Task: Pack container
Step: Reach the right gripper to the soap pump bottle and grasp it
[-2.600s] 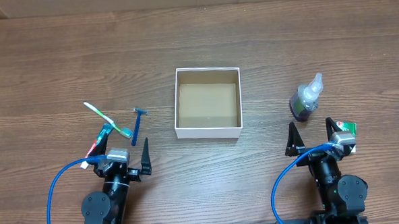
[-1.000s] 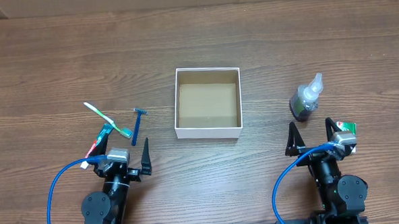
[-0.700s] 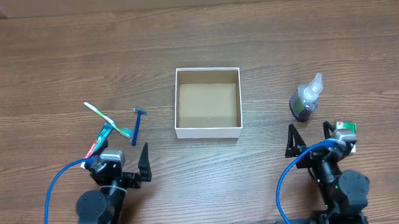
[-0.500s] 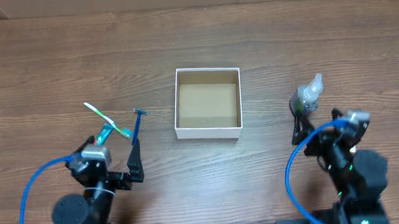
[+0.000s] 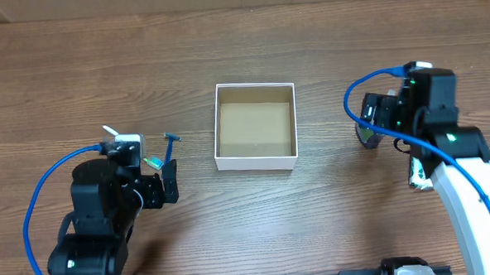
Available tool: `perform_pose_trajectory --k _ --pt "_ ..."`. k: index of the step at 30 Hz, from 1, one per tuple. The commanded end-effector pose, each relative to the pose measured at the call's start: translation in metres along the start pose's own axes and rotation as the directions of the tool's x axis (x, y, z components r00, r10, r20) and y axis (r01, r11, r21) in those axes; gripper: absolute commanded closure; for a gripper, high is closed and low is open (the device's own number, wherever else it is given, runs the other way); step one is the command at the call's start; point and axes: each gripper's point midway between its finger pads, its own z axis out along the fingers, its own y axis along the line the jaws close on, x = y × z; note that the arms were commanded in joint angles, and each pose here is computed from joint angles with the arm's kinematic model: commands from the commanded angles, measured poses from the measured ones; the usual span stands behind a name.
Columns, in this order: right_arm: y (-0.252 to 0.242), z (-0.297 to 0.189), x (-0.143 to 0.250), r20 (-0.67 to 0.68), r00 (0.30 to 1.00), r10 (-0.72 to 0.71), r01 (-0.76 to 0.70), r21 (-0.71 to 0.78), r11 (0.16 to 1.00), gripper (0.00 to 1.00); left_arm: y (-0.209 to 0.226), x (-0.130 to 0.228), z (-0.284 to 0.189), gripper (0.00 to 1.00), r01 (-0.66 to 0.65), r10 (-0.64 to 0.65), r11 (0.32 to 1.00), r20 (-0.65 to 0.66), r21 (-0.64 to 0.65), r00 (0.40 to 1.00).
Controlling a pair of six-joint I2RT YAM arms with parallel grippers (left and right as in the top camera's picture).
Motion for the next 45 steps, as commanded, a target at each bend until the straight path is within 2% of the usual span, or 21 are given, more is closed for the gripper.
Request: perform_pose_trajectory --k 1,10,15,19,32,34,39,45 --pt "-0.008 0.026 0.008 -0.079 0.996 -0.029 0.033 0.049 0.998 0.0 -0.001 -0.006 0.003 0.0 0.015 -0.015 1.0 -0.01 0.007 1.0" --pt "-0.009 0.067 0.028 -0.172 0.984 -0.053 0.063 0.054 0.997 0.0 0.0 -0.003 0.009 0.0 0.017 -0.017 1.0 -0.037 0.004 0.999" --pt "-0.016 0.07 0.026 -0.168 0.985 -0.038 0.048 0.056 0.997 0.0 0.0 -0.003 0.009 0.0 0.017 -0.017 1.0 -0.037 0.003 0.999" --pt "-0.012 0.07 0.026 -0.171 0.984 -0.052 0.049 -0.025 0.999 0.0 0.001 -0.003 0.009 0.0 0.017 -0.017 1.0 -0.036 0.001 0.999" --pt "-0.012 0.087 0.04 -0.235 0.971 -0.054 0.046 -0.039 0.998 0.01 0.001 -0.003 0.009 0.0 0.016 -0.016 1.0 -0.036 0.0 0.999" --pt "-0.012 0.087 0.04 -0.235 0.971 -0.053 0.045 -0.039 0.998 0.04 0.001 -0.004 0.009 0.0 0.016 -0.016 1.0 -0.034 0.0 0.999" --pt "-0.012 0.087 0.04 -0.234 0.971 -0.05 0.042 -0.038 0.998 0.26 0.001 -0.004 0.009 0.0 0.016 -0.016 1.0 -0.032 0.0 0.999" --pt "-0.012 0.087 0.04 -0.234 0.971 -0.05 0.042 -0.038 0.998 0.4 0.001 -0.005 0.009 0.0 0.015 -0.015 1.0 -0.029 0.001 0.999"
